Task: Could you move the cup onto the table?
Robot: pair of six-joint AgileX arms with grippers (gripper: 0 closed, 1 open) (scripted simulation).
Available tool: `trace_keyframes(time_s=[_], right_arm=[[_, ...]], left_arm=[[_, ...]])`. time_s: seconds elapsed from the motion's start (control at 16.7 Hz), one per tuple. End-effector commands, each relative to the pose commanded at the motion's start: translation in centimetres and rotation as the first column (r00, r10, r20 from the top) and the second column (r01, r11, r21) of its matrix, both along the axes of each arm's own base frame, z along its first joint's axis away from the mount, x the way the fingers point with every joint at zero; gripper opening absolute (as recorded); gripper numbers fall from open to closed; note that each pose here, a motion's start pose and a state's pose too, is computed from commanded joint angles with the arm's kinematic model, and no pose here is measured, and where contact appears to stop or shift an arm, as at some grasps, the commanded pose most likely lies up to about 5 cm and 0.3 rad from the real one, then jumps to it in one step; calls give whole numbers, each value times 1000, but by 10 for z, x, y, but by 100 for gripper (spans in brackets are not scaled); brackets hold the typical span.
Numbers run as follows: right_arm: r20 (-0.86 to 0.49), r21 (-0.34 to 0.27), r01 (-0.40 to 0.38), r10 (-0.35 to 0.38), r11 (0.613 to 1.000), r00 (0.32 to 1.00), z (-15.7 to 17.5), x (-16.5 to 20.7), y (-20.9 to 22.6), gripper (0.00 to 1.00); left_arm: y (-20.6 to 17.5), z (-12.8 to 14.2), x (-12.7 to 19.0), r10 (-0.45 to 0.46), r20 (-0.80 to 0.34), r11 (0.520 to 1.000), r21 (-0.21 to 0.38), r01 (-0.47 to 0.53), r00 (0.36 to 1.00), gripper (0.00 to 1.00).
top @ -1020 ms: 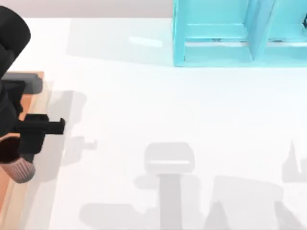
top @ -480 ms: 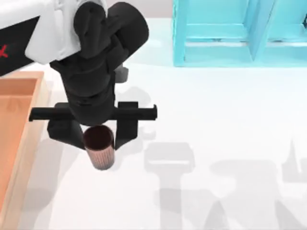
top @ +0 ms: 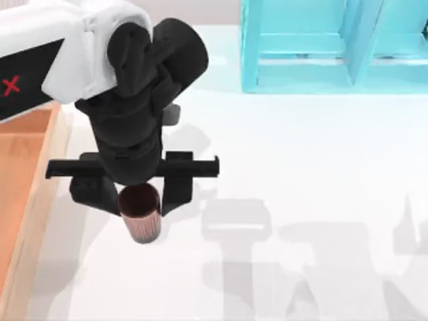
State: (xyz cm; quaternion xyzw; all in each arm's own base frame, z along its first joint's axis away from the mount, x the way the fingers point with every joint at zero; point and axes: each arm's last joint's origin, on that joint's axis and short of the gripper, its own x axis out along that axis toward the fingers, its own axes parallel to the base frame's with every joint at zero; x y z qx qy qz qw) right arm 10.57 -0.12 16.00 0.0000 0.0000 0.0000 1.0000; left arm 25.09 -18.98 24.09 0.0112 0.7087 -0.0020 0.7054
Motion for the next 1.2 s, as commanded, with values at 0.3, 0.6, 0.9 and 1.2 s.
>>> trace_keyframes(time_s=[0.3, 0.6, 0.9, 1.2], right_arm=[[0, 0, 0, 0, 1000, 1000, 0, 0, 0, 100], [0, 0, 0, 0, 1000, 1000, 0, 0, 0, 100], [0, 0, 0, 0, 1000, 1000, 0, 0, 0, 100], [0, 0, 0, 0, 1000, 1000, 0, 0, 0, 100]], left_arm=[[-1, -40, 0, 0, 8, 1000, -7, 0, 1000, 0], [-1, -47, -1, -1, 4, 1000, -4, 1, 1000, 0], [-1, -47, -1, -1, 4, 1000, -4, 1, 1000, 38], [-1, -47, -1, -1, 4, 1000, -4, 1, 1000, 75]])
